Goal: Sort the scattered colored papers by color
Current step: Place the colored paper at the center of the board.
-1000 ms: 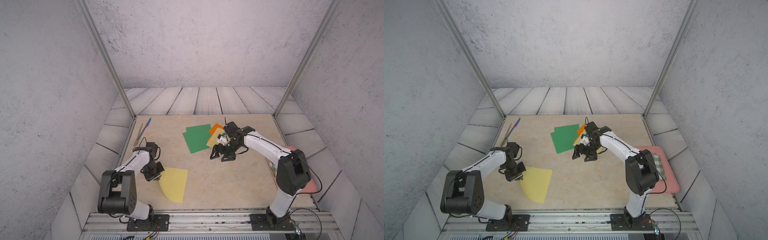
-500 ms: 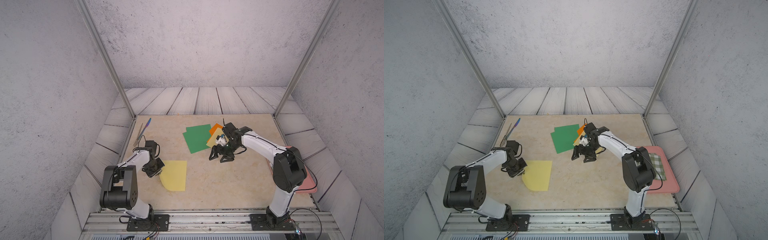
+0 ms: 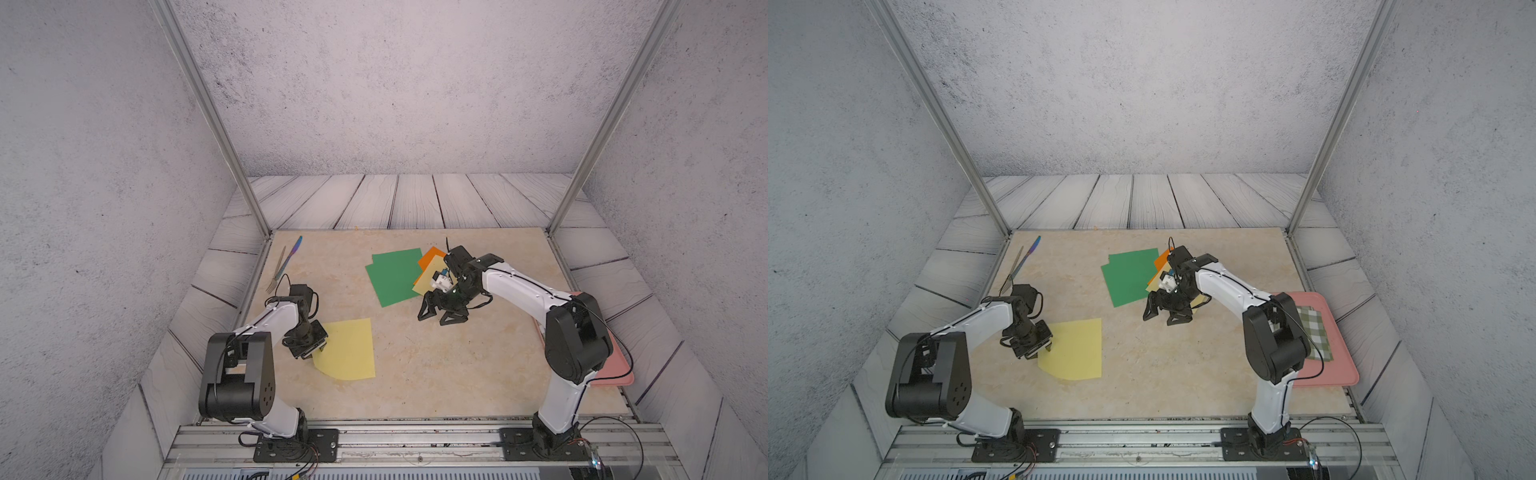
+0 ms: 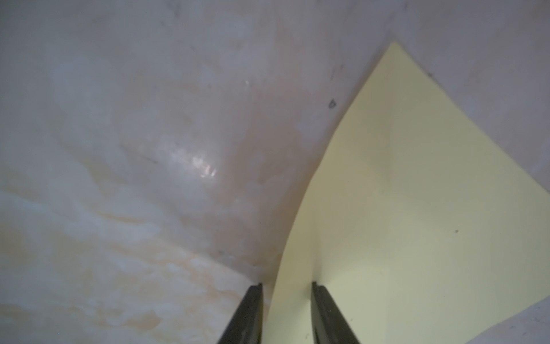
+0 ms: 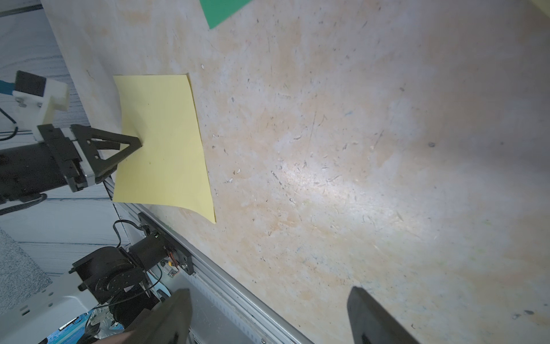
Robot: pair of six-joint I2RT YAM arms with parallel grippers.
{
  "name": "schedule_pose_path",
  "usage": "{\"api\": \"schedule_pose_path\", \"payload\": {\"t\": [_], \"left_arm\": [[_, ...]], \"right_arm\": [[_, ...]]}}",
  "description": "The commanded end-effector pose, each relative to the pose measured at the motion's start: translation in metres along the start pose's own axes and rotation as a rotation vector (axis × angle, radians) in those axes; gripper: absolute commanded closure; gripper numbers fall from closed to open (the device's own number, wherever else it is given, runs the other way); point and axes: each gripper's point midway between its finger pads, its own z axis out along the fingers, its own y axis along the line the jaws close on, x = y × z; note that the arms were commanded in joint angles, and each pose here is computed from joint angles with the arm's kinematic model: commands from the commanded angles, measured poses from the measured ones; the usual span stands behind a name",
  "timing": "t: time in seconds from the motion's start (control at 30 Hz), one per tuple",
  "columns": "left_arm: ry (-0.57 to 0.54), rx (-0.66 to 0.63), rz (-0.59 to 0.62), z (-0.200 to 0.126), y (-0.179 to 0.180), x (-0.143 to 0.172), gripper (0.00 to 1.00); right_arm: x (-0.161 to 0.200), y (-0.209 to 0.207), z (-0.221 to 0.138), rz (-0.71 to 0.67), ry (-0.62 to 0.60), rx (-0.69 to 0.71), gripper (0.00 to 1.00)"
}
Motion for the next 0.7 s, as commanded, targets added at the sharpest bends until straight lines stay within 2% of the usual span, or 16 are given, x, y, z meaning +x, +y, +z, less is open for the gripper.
{"api": "schedule_pose_path", "payload": {"t": [0.0, 0.43, 0.67], "left_arm": [[-0.003, -0.041, 0.008, -0.007, 0.012, 0.004, 0.61], [-0.094, -0.099, 0.032, -0.049, 0.022, -0.007, 0.59], [-0.125, 0.016, 0.053, -0.071, -0.004, -0.016, 0.56]], "right_arm": [[0.006, -0.010, 0.011, 0.016, 0.045, 0.006, 0.14], [0.007, -0.007, 0.011, 0.009, 0.054, -0.011, 0.14], [-0.011, 0.002, 0.005, 0.032, -0.005, -0.030, 0.14]]}}
